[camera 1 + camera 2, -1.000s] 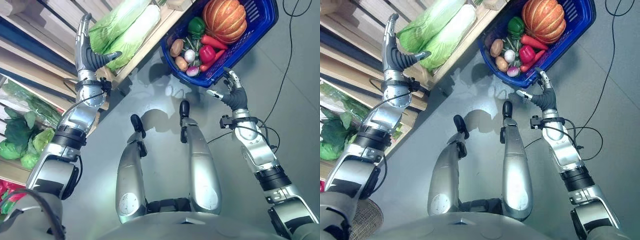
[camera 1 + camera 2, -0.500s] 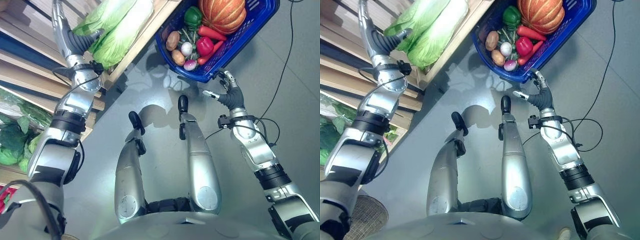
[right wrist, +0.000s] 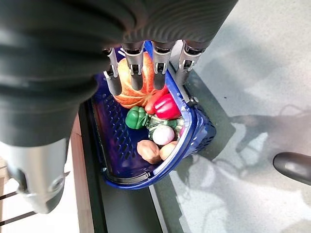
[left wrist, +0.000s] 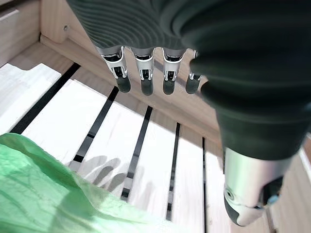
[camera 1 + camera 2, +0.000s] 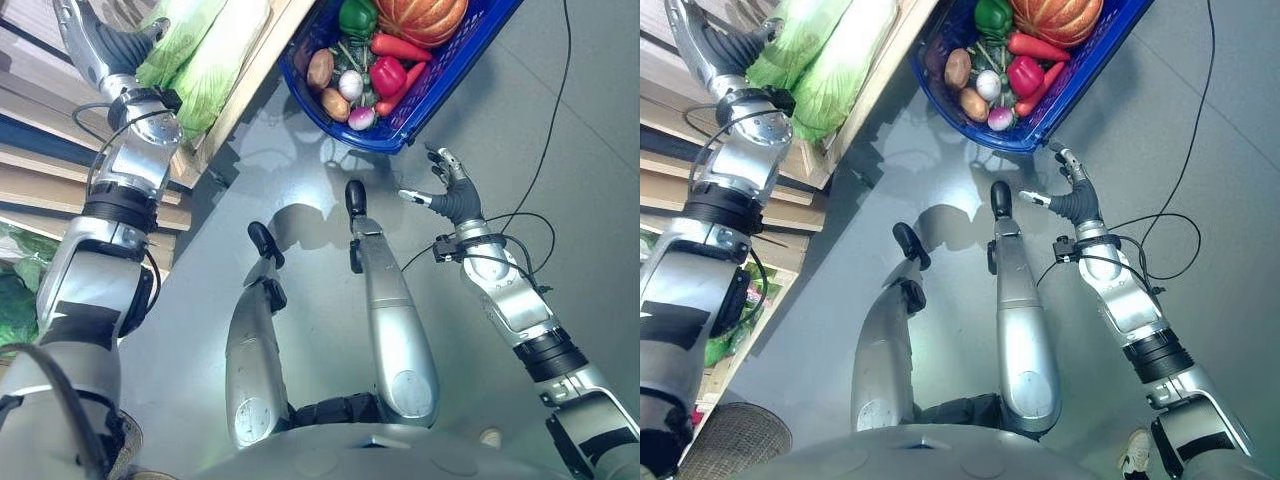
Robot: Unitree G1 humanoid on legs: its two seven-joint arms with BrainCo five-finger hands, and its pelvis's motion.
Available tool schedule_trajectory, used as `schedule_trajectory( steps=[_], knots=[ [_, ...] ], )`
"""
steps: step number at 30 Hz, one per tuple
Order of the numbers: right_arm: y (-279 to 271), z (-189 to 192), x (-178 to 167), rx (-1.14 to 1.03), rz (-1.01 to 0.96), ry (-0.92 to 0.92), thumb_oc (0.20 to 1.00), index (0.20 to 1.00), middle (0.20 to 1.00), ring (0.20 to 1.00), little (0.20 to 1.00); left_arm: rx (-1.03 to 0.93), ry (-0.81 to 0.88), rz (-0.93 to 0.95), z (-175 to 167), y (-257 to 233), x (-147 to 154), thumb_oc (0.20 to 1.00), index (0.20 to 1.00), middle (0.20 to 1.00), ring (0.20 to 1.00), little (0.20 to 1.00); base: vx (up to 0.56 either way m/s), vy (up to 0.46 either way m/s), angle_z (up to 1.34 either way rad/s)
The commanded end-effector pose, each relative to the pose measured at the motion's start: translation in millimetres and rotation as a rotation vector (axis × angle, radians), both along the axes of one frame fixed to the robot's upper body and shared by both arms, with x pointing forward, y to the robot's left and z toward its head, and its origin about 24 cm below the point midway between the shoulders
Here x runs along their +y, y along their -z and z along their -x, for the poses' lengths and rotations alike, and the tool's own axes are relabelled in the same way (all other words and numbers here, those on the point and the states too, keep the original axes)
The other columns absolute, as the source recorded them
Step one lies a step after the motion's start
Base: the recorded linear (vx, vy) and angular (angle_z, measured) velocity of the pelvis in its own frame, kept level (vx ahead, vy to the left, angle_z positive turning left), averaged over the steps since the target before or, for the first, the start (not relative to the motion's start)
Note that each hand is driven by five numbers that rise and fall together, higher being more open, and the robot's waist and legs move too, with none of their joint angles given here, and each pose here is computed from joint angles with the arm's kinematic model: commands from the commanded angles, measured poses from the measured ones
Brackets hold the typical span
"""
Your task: Pick up fruits and vegetables into the basket
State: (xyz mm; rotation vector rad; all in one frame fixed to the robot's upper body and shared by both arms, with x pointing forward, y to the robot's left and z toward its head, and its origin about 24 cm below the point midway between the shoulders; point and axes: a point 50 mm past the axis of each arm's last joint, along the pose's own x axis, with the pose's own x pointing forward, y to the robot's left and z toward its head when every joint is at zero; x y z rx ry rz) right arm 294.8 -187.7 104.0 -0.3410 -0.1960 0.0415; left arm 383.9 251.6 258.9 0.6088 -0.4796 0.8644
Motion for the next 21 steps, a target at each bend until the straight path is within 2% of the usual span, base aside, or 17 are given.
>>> schedule_trajectory(
  steps=[1,21],
  knots=[
    [-4,8,3,-0.039,-0.050,-0.029,1.000,1.000,1.000,1.000,1.000,0.005,-0.115,0.024,8,-8,30,1.000,1.000,1.000,1.000,1.000,0.00,0.000,0.00],
    [-6,4,4,-0.019,-0.083,-0.024,1.000,1.000,1.000,1.000,1.000,0.284,-0.203,0.177,5,29,61,1.000,1.000,1.000,1.000,1.000,0.00,0.000,0.00]
  ],
)
